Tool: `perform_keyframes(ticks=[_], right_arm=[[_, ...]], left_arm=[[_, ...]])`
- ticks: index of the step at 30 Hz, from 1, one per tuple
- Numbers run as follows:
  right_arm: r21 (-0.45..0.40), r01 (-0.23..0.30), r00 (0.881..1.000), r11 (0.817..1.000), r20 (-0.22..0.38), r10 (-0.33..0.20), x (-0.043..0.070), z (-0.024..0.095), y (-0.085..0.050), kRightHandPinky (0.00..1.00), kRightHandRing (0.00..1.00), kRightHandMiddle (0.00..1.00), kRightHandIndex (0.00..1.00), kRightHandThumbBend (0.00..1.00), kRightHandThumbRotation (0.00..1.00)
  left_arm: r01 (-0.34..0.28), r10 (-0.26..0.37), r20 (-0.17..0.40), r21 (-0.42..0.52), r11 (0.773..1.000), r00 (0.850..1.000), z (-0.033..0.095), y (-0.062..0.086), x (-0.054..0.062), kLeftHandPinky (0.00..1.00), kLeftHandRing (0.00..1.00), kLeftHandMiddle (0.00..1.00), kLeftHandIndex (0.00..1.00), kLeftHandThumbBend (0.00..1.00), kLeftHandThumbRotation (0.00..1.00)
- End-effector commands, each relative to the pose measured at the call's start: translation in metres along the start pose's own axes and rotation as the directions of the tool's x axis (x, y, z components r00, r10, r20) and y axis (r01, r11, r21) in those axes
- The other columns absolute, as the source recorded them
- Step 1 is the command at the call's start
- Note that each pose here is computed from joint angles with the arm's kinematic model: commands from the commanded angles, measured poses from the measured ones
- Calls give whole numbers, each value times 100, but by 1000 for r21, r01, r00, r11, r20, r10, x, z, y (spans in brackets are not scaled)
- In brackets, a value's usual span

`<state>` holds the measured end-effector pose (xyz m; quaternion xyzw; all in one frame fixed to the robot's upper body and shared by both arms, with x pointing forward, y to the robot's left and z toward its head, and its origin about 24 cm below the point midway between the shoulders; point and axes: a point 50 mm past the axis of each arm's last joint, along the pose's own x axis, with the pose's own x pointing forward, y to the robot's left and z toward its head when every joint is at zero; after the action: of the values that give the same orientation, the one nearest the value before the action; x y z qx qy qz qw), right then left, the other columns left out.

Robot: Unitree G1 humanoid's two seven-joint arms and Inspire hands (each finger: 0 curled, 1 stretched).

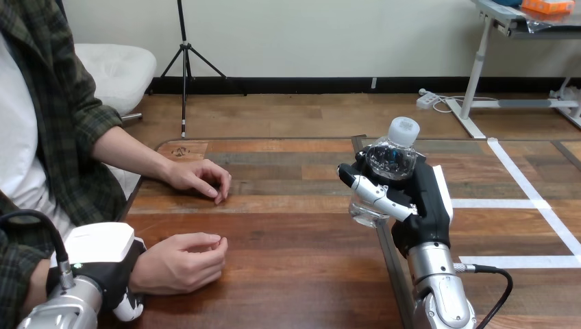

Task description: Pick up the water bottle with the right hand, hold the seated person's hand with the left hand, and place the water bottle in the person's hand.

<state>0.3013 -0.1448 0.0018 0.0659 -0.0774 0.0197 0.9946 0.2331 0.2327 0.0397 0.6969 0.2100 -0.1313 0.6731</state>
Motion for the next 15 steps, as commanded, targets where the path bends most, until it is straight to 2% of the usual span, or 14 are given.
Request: perform_keyframes(ticks=[1,15], right_arm=[[-7,-26,988,1000,155,27,25,34,7,45,44,41,38,66,0],[7,-24,988,1000,154,23,26,34,6,44,44,41,38,66,0]], left_arm=[[56,-54,40,-35,998,998,12,-23,3,59,66,70,68,81,0],[-19,19,8,-67,998,1000,11,-26,7,55,60,61,58,77,0]])
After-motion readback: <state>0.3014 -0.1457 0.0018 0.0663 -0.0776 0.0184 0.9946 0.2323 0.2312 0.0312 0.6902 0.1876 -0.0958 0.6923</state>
